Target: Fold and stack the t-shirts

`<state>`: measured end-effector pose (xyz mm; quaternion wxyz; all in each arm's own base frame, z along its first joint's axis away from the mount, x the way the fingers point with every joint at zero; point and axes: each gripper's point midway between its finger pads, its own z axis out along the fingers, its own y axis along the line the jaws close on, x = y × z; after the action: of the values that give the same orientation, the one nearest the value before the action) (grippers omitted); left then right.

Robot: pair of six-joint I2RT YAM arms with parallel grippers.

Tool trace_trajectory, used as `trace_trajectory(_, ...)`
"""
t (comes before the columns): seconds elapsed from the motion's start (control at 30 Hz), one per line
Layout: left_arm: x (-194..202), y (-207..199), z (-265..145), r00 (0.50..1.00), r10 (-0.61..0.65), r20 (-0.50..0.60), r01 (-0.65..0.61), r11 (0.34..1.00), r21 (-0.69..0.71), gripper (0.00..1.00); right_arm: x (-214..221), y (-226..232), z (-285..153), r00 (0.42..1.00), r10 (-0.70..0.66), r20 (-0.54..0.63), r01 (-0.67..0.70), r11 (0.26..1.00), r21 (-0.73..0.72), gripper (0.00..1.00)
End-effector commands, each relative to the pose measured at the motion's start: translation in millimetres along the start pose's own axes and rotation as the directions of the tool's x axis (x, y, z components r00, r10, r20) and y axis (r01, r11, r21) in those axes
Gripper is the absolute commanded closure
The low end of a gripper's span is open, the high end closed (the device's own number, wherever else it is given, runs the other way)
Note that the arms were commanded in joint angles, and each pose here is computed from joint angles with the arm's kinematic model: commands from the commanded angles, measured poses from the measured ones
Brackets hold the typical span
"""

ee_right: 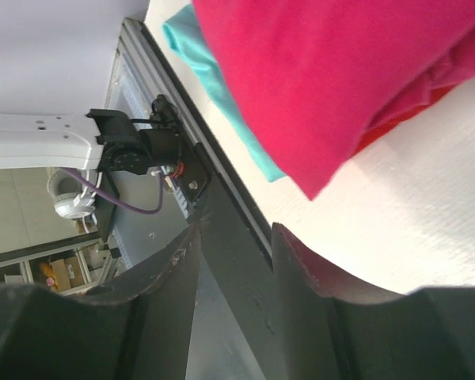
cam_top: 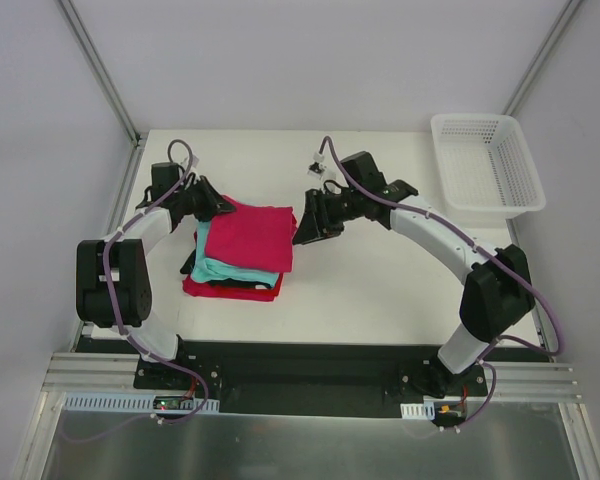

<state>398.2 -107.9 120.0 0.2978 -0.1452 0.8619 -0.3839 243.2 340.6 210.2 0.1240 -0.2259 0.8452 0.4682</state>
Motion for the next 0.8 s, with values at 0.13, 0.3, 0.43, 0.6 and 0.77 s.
trace_trajectory(0.13,-25.3,-20.2,-12.0,0.996,0.06,0.065,-0.063,0.997,0.034,1.0,-40.3,-73.7,-11.4,0.975,0.086,0.205,-0.095,0.995,0.033,0.44)
trace_trajectory(0.3,-30.3,-24.6,-13.2,0.995,0.068,0.066,-0.071,0.997,0.036,1.0,-68.3,-108.0,-14.0,0.931,0.096,0.352,-0.107,0.994,0.012,0.38)
trace_trajectory(0.43,-32.3,-26.4,-12.2,0.996,0.064,0.063,-0.067,0.997,0.042,1.0,-81.5,-117.1,-6.4,0.919,0.141,0.369,-0.137,0.99,-0.037,0.37)
trace_trajectory(0.6,-31.7,-25.9,-10.7,0.997,0.058,0.054,-0.06,0.997,0.044,1.0,-89.9,-110.8,3.5,0.918,0.14,0.372,-0.118,0.99,-0.081,0.04)
trace_trajectory(0.77,-31.5,-26.0,-10.9,0.997,0.062,0.052,-0.064,0.997,0.044,1.0,-91.4,-108.1,9.5,0.914,0.146,0.378,-0.119,0.989,-0.093,0.04)
